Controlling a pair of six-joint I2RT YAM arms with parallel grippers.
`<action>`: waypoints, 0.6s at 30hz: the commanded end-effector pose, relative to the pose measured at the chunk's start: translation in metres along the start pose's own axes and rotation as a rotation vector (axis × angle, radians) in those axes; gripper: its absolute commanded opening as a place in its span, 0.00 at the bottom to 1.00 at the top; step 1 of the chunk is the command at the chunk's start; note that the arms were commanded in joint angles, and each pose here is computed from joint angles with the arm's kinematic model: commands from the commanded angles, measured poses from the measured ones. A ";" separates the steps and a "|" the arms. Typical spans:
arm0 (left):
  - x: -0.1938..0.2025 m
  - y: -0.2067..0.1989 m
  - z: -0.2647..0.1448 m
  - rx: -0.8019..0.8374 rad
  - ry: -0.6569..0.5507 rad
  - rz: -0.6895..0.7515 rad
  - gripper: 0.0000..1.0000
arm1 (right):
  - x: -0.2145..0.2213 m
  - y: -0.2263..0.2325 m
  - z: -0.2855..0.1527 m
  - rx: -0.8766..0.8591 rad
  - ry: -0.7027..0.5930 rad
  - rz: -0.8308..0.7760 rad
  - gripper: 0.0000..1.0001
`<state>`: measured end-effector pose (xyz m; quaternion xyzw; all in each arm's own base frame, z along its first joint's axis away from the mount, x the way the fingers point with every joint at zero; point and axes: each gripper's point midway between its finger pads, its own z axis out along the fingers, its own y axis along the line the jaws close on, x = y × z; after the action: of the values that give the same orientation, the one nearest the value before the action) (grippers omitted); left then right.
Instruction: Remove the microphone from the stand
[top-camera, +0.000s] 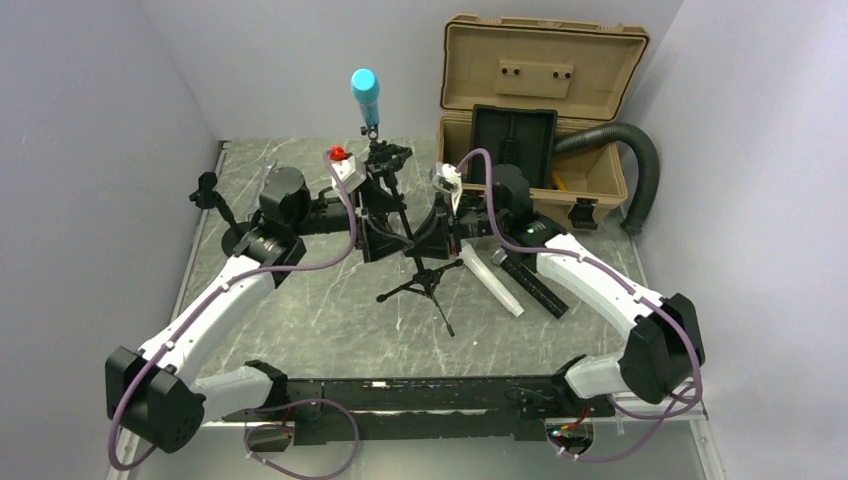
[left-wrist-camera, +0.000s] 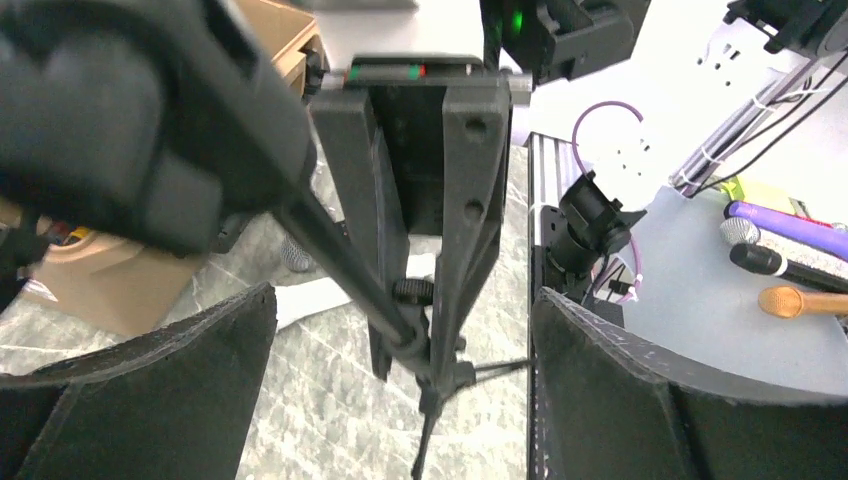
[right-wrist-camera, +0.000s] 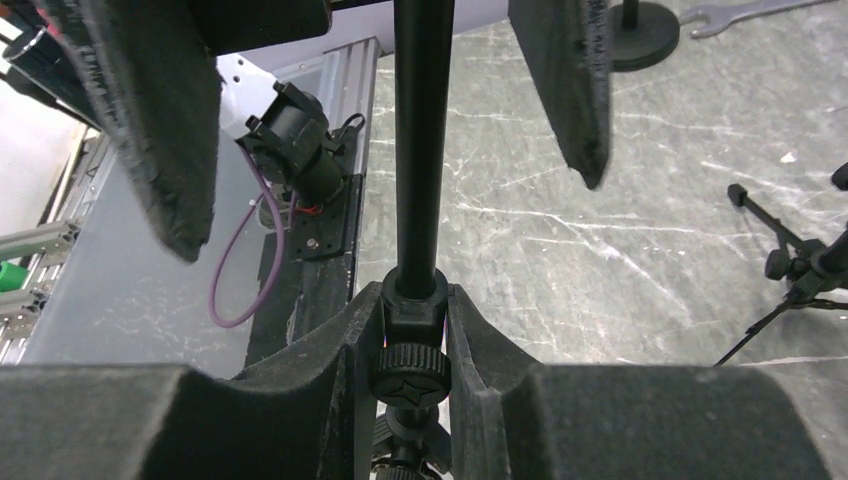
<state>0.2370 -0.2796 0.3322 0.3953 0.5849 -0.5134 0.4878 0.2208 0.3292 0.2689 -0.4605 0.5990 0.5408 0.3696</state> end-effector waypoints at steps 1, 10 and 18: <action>-0.018 -0.021 -0.015 0.052 -0.006 0.141 0.99 | -0.060 0.022 -0.023 0.011 -0.110 -0.171 0.00; -0.011 -0.031 -0.017 0.100 -0.019 0.100 0.99 | -0.117 0.035 -0.043 0.030 -0.191 -0.224 0.00; -0.037 -0.022 0.001 0.139 -0.053 0.026 0.77 | -0.157 0.042 -0.046 -0.035 -0.303 -0.164 0.00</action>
<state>0.2198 -0.2746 0.3447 0.4181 0.5549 -0.5355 0.4801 0.2348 0.3085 0.3843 -0.4350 0.5457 0.5493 0.4596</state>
